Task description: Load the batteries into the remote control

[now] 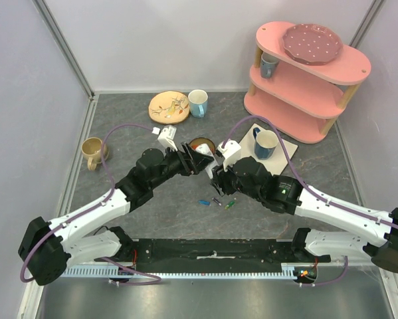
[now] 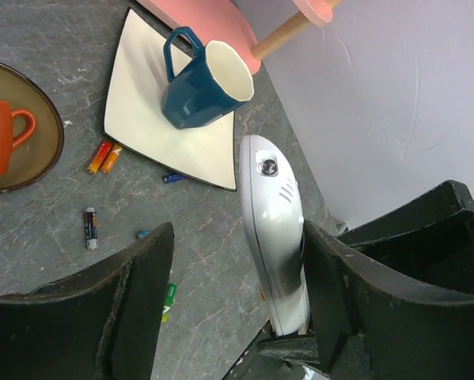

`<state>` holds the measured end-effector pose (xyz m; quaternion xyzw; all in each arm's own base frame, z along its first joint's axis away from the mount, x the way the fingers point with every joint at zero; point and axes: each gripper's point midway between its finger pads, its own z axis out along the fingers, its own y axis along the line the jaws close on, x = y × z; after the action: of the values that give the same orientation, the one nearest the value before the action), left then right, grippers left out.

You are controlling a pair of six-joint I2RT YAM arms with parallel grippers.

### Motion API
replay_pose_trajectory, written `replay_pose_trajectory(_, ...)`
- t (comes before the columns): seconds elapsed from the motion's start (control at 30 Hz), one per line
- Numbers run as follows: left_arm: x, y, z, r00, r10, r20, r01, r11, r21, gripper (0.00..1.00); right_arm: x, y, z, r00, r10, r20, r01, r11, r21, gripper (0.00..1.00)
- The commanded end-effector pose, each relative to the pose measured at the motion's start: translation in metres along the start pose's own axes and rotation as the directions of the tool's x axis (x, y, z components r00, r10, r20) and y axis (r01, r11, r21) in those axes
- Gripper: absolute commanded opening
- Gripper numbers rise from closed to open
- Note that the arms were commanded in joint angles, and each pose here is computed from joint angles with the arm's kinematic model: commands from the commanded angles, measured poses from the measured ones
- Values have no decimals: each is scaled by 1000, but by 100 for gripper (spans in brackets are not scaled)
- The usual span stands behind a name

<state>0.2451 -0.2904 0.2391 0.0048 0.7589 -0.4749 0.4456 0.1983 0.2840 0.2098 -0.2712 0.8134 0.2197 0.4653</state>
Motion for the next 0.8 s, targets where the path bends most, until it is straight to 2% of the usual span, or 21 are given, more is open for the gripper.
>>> replay_pose_trajectory(0.0, -23, -34, 6, 998, -16, 61, 9, 994, 109, 70, -25, 5, -5, 998, 5, 68, -5, 1000, -10, 27)
replay_pose_trajectory(0.33, -20, -40, 12, 999, -2, 48, -5, 990, 141, 59, -25, 3, -7, 997, 4, 71, -4, 1000, -4, 27)
replay_pose_trajectory(0.63, -12, -39, 11, 1000, -1, 29, -4, 987, 159, 42, -27, 3, -8, 997, 2, 74, -2, 1000, -4, 28)
replay_pose_trajectory(0.73, -8, -38, 11, 1000, 6, 18, -9, 987, 162, 27, -27, 3, -8, 997, 3, 72, -3, 1000, -1, 29)
replay_pose_trajectory(0.77, -7, -38, 12, 1000, 8, 17, -11, 987, 163, 16, -27, 2, -9, 997, 3, 73, -3, 1000, 2, 29)
